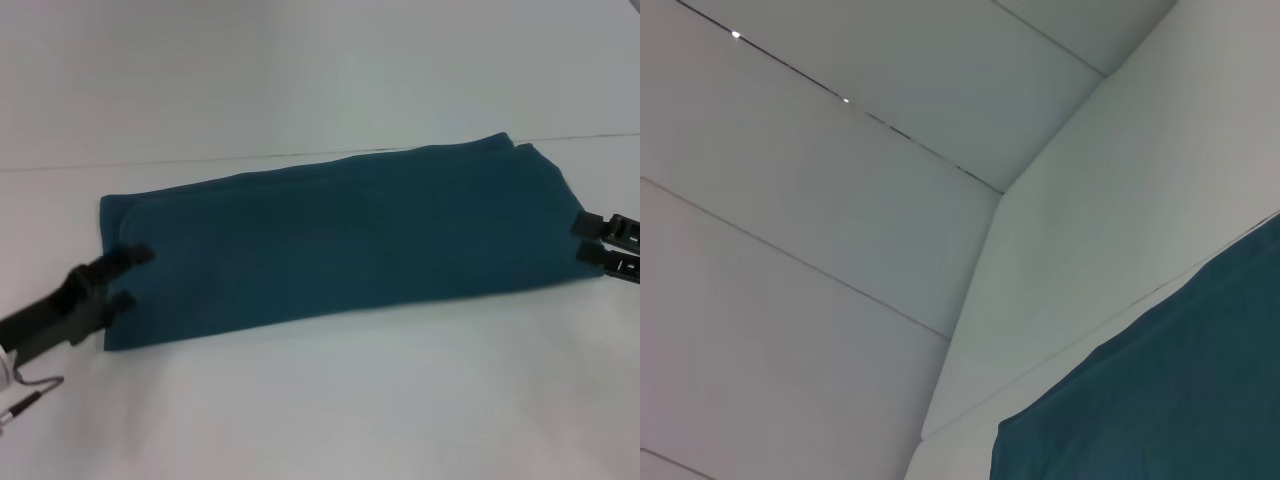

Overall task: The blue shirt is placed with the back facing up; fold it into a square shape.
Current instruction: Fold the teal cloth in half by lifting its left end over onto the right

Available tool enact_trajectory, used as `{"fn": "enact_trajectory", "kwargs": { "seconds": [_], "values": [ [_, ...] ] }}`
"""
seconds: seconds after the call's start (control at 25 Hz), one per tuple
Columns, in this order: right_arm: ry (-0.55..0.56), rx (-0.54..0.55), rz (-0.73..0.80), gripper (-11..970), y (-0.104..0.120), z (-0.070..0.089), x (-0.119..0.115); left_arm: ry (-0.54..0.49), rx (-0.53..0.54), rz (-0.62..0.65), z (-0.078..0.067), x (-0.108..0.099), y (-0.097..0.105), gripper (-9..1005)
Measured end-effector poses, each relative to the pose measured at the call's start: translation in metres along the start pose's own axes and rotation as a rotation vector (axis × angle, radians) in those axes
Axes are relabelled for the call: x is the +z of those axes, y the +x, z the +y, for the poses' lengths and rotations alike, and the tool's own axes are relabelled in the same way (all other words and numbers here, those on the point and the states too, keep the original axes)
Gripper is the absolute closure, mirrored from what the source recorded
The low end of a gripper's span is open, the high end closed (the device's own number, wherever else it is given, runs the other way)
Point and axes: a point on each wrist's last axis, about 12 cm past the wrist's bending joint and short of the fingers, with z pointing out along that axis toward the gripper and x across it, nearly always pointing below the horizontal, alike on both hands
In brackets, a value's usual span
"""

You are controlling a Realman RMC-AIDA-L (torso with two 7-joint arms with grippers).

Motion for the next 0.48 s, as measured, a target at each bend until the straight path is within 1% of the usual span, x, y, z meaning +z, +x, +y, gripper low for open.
{"fn": "enact_trajectory", "kwargs": {
  "seconds": [0.12, 0.16, 0.28, 0.36, 0.48],
  "values": [
    [0.002, -0.008, 0.005, 37, 0.0, 0.0, 0.001, 0.019, 0.059, -0.002, -0.01, 0.0, -0.013, 46],
    [0.005, -0.011, 0.008, 37, 0.0, 0.0, 0.002, 0.013, 0.08, -0.001, -0.012, 0.001, -0.016, 46],
    [0.016, -0.027, 0.024, 37, -0.001, -0.001, 0.003, -0.027, 0.193, -0.007, -0.019, 0.011, -0.03, 46],
    [0.025, -0.031, 0.031, 36, -0.001, -0.001, 0.005, -0.056, 0.245, -0.012, -0.022, 0.02, -0.034, 46],
    [0.037, -0.03, 0.029, 36, -0.002, -0.003, 0.006, -0.089, 0.258, -0.014, -0.023, 0.029, -0.033, 46]
  ]
}}
